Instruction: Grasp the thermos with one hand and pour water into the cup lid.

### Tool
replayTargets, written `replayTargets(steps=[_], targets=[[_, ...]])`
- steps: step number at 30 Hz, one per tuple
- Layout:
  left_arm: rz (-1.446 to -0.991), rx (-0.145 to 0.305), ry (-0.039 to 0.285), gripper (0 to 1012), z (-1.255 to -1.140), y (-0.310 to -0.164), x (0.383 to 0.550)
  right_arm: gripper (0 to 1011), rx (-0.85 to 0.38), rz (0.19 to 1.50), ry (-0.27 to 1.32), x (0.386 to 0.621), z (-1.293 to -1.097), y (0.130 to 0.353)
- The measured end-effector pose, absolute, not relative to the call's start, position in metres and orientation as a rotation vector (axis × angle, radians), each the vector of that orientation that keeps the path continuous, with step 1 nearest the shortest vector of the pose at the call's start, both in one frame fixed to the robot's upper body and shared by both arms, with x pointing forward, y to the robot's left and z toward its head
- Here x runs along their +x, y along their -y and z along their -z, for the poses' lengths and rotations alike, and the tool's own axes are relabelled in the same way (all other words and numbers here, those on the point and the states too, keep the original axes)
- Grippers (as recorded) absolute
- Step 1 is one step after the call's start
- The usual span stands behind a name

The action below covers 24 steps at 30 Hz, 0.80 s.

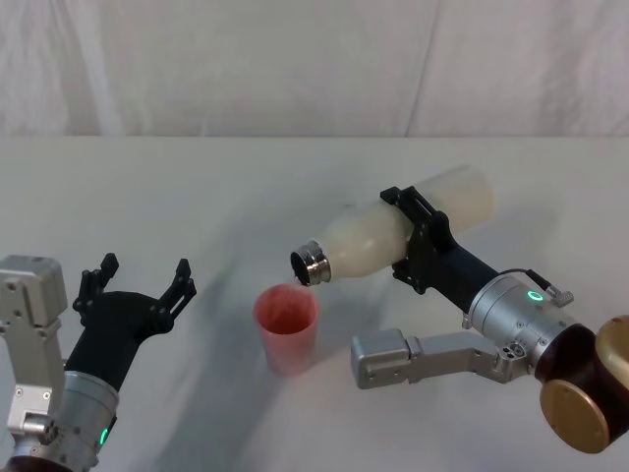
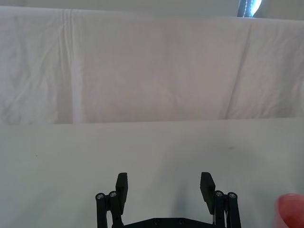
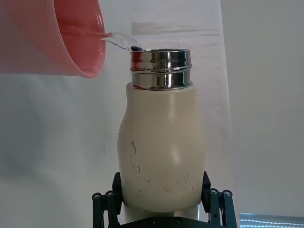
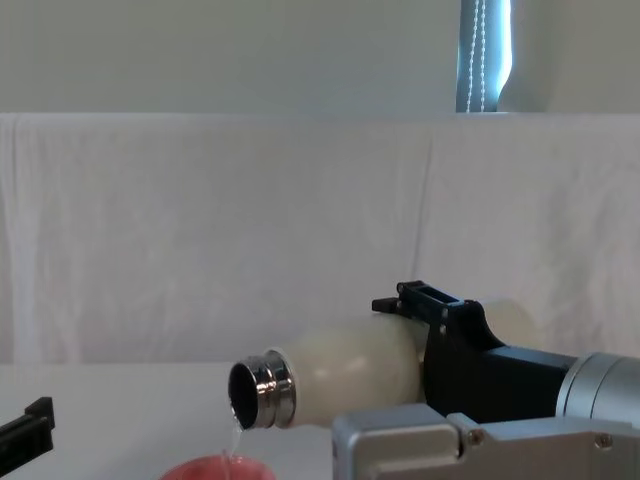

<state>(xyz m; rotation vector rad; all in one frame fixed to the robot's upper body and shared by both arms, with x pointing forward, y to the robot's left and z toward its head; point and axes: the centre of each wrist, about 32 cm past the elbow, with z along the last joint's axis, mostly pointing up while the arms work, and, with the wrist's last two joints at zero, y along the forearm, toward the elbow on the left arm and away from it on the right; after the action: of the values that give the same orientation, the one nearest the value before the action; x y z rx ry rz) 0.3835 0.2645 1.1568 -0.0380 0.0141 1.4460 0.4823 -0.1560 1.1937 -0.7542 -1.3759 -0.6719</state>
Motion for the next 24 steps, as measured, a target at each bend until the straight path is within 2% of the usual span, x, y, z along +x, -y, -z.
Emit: replayTargets(steps=[24], targets=[[-1.446, -0.038, -0.014, 1001, -1.1568, -0.2645, 0.3835, 947, -0.768, 0.665, 1.395, 0.4834, -1.1983, 0.1548]])
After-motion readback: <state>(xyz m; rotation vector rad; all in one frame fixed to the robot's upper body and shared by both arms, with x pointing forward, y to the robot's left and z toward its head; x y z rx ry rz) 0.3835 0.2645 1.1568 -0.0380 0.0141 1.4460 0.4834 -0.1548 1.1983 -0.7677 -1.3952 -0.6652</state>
